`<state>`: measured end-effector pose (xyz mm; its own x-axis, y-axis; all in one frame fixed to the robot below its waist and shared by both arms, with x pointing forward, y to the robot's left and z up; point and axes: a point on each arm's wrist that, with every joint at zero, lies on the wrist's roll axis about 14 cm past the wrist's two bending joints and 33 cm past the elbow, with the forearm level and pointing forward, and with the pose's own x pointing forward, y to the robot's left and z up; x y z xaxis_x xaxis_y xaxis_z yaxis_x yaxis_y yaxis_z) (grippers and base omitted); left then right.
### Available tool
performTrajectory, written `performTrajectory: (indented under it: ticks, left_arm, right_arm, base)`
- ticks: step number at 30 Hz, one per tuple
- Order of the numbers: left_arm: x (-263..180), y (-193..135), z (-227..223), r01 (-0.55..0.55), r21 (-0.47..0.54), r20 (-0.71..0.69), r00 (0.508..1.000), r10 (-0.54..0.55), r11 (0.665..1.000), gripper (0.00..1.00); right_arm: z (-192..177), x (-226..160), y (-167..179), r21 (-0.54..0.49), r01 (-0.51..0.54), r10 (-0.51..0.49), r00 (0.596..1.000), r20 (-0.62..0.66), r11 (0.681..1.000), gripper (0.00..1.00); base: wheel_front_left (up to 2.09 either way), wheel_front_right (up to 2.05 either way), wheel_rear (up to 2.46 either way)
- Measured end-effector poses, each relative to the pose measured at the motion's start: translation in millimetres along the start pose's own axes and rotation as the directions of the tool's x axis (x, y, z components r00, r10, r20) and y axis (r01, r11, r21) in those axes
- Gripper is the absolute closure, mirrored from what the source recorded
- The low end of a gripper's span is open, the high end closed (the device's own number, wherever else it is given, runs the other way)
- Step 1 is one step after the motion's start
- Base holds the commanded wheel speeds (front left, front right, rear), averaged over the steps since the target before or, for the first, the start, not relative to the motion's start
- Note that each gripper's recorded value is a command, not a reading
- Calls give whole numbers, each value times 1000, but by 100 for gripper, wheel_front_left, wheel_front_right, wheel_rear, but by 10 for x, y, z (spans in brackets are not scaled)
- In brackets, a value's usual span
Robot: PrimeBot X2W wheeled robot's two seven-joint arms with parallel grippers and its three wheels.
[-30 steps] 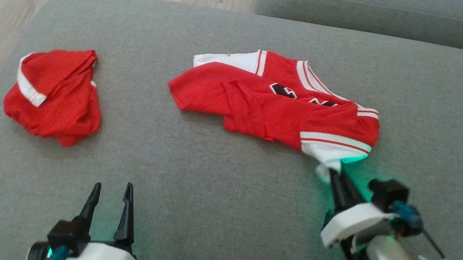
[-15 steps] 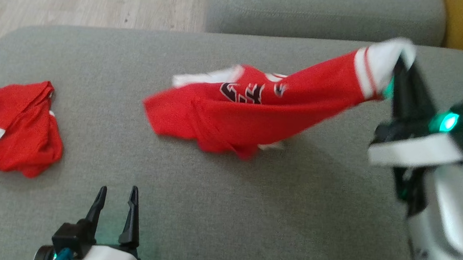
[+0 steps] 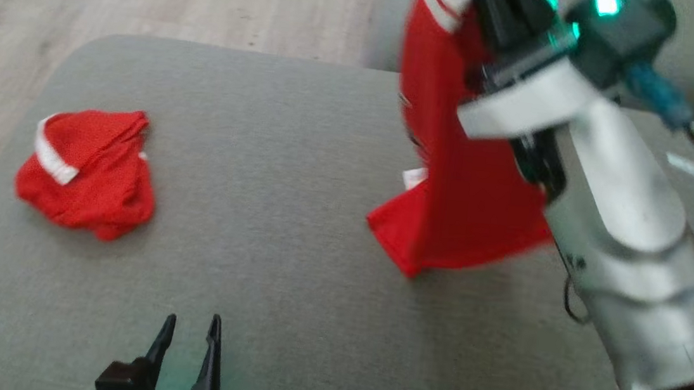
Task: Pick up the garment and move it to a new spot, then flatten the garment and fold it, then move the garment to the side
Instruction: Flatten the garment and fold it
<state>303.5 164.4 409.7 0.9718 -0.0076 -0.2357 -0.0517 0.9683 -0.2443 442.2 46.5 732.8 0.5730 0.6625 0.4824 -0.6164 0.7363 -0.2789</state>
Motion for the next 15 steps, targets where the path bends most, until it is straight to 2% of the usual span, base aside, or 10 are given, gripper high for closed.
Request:
performTrajectory:
  ticks: [3,7,10,12,15]
  left_arm:
    - [-67,82,0,-29,-8,7,1000,29,1000,0]
    - [-123,148,36,-54,-14,26,998,54,998,0]
    - [-127,161,35,-58,-15,26,998,58,998,0]
    - [-121,153,5,-55,-14,15,998,55,998,0]
    - [-95,129,-45,-47,-10,-6,999,47,999,0]
  right_arm:
    - [317,321,77,13,-24,23,996,83,1000,100]
    - [490,450,-227,-13,60,-58,993,107,998,100]
    - [248,314,-562,-35,158,-157,987,30,987,100]
    - [-59,86,-837,-62,229,-233,971,-61,971,100]
    - [-748,-526,-1190,-114,321,-340,902,-265,940,100]
  base:
    - [0,0,0]
    - [0,0,0]
    - [0,0,0]
    - [0,0,0]
    - [0,0,0]
